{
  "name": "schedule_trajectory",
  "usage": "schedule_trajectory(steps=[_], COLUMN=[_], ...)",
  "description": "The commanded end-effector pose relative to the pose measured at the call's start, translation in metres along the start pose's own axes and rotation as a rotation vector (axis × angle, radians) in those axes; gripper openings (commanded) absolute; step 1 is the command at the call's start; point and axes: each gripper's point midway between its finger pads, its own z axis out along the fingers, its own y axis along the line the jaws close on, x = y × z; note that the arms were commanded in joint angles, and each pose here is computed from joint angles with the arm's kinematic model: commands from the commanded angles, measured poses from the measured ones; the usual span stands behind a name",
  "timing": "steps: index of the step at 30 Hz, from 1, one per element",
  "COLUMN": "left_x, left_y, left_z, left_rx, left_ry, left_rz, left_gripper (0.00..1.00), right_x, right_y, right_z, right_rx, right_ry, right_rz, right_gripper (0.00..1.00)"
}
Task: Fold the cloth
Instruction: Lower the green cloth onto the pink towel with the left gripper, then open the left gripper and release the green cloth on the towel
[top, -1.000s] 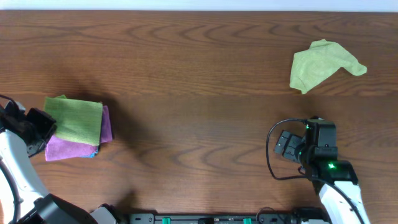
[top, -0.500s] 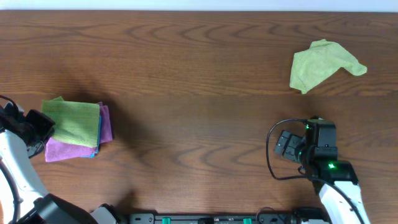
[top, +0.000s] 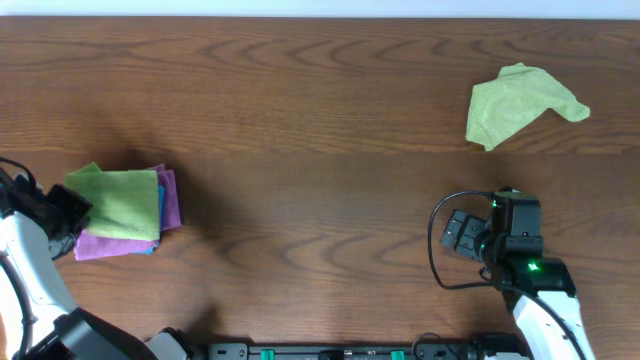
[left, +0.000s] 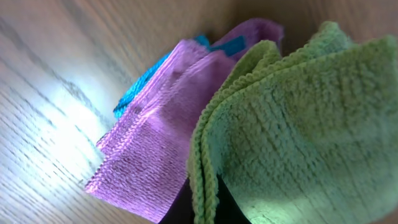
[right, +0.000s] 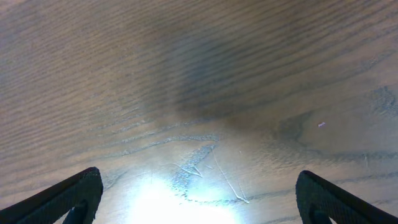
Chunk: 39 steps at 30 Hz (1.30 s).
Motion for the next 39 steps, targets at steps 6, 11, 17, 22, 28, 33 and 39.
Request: schedule_trajectory(steps=[6,11,17,22,28,33,39], left_x=[-0.002,-0.003,-0.002,0.004,0.003,0.018,0.035], left_y=[0.013,0.014,0.012,0.0,-0.021,-0.034,-0.064], left_z=[0.004,0.004,0.004,-0.004,-0.042,-0.071,-0.101], left_rx=[-0.027,-0.028,-0.017,0.053,0.155,0.23,0.409], left_ry=[-0.004,-0.005,-0.001,0.009,-0.089,-0.126,-0.145], left_rz=[-0.039,-0.043,-0.055,-0.051,-0.017,0.009,0.073], left_gripper=[0.31,0.95,0.95,0.95,0.95,0.95,0.95], right_x=[-0.001,-0.001,-0.001,-0.001,-0.001,-0.001,-0.001], right_y=[-0.003,-0.003,-0.003,-0.003,-0.003,-0.003,-0.003], right_z=[-0.001,-0.001,-0.001,-0.001,-0.001,-0.001,-0.001], right_rx=[0.013,0.013,0.013,0.013,0.013,0.013,0.013], right_ry=[-0.01,-0.01,-0.01,-0.01,-0.01,-0.01,-0.01], right_rz=[0.009,0.009,0.009,0.009,0.01,0.009,0.01], right_gripper=[0.99,0.99,0.99,0.99,0.99,0.99,0.99])
